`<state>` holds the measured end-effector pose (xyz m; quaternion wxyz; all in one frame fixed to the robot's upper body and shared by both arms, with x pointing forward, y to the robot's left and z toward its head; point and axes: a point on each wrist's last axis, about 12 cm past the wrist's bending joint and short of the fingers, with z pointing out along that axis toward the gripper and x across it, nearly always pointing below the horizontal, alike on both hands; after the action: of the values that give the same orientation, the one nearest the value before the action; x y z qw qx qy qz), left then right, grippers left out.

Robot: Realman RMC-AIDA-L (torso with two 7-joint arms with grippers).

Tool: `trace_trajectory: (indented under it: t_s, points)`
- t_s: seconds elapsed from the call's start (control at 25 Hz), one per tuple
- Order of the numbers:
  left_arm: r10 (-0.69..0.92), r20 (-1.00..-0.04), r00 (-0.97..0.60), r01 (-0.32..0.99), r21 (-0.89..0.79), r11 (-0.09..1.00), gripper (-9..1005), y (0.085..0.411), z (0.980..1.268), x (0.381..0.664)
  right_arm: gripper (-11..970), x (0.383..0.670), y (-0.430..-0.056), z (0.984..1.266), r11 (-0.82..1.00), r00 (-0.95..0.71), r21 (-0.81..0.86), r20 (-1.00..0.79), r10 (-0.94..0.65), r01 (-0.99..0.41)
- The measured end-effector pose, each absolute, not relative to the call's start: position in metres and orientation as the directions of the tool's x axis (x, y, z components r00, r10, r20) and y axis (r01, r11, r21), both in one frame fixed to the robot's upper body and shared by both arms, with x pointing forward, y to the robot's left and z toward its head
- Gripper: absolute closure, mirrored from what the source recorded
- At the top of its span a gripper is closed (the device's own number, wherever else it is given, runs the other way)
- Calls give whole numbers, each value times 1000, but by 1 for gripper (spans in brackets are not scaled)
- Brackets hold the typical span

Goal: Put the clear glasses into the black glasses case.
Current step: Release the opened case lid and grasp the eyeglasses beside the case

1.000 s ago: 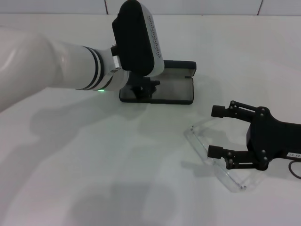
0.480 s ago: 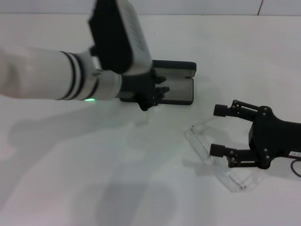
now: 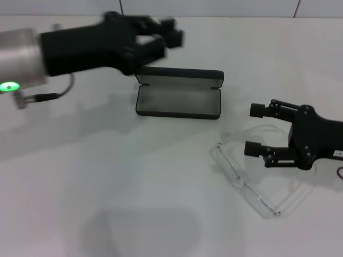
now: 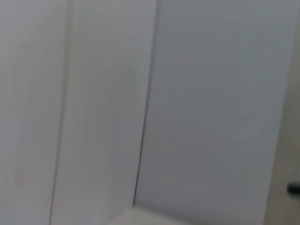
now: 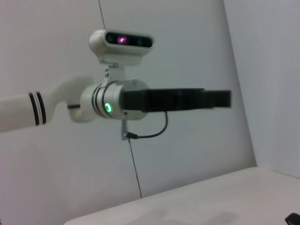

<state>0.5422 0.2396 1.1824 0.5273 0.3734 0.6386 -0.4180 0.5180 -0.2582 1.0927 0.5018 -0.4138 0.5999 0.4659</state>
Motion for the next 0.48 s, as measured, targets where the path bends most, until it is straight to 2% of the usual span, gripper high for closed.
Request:
trace_trajectory:
  t_s: [0.12, 0.24, 0.48]
  points:
    - [-67, -977, -201, 899, -212, 384, 744, 260, 1175, 538, 91, 525, -261, 1100, 218, -170, 159, -985, -35, -963]
    - [-90, -976, -198, 905, -218, 367, 742, 267, 1164, 529, 91, 530, -264, 1108, 215, -199, 186, -979, -40, -959]
    - [-57, -989, -137, 927, -148, 344, 457, 274, 1141, 507, 91, 551, -268, 1146, 206, -374, 344, -919, -127, -916]
